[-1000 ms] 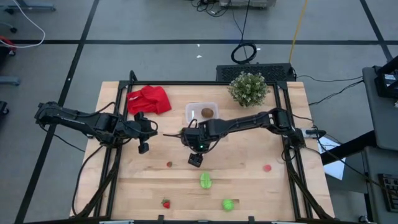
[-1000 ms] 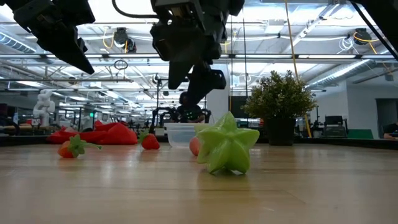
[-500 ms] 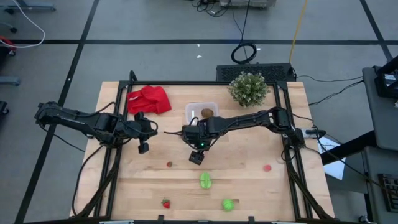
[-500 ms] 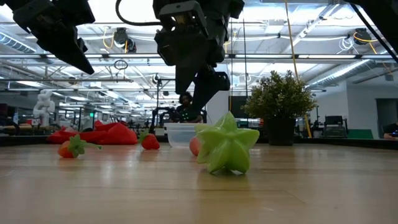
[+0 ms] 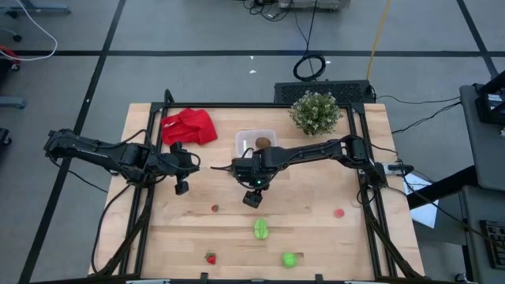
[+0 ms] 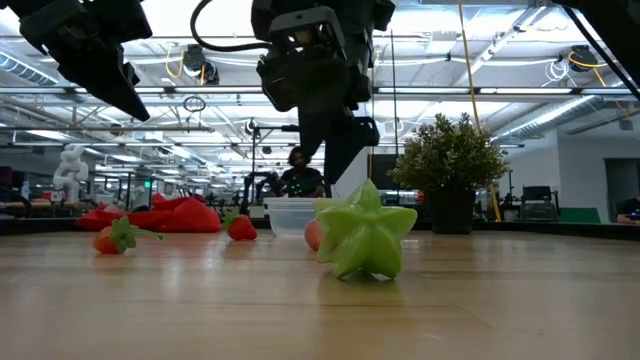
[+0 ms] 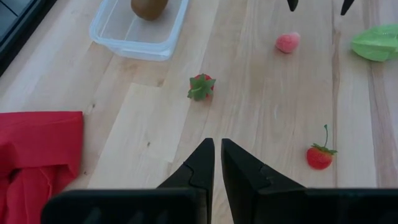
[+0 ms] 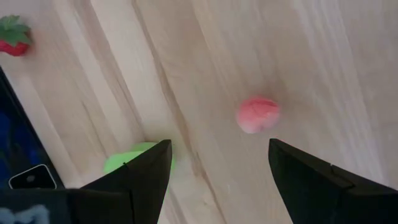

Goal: Pick and placing Produce into tupperware
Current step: Put the left apricot into the bin

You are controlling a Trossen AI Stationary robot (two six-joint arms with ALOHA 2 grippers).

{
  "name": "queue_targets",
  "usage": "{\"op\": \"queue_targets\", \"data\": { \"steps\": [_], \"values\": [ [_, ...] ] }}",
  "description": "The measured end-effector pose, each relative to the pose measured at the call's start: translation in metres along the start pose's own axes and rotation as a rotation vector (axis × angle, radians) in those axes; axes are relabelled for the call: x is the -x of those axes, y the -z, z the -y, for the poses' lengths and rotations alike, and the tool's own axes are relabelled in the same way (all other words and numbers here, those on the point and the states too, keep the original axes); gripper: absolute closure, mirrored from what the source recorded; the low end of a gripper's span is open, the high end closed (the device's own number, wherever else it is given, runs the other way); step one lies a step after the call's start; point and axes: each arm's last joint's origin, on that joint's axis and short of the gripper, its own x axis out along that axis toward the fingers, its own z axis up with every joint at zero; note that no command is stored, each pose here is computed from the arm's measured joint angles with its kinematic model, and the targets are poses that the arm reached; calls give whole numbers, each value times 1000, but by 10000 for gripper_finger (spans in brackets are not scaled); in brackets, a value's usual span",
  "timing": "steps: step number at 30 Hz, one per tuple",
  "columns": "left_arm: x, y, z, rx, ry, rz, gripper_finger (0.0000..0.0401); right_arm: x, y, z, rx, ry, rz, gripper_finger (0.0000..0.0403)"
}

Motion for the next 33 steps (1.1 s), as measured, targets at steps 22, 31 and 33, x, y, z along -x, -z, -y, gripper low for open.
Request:
{"op": "queue_targets", "data": {
  "steps": [22,31,33],
  "values": [
    [0,0,0,1,0,1,368,-31,8,15,3,72,26,147],
    [0,0,0,3,0,1,368,-32,3,13,30,46,78,147],
    [0,0,0,3,0,1,368,-32,3,13,33,47,80,147]
  ]
}}
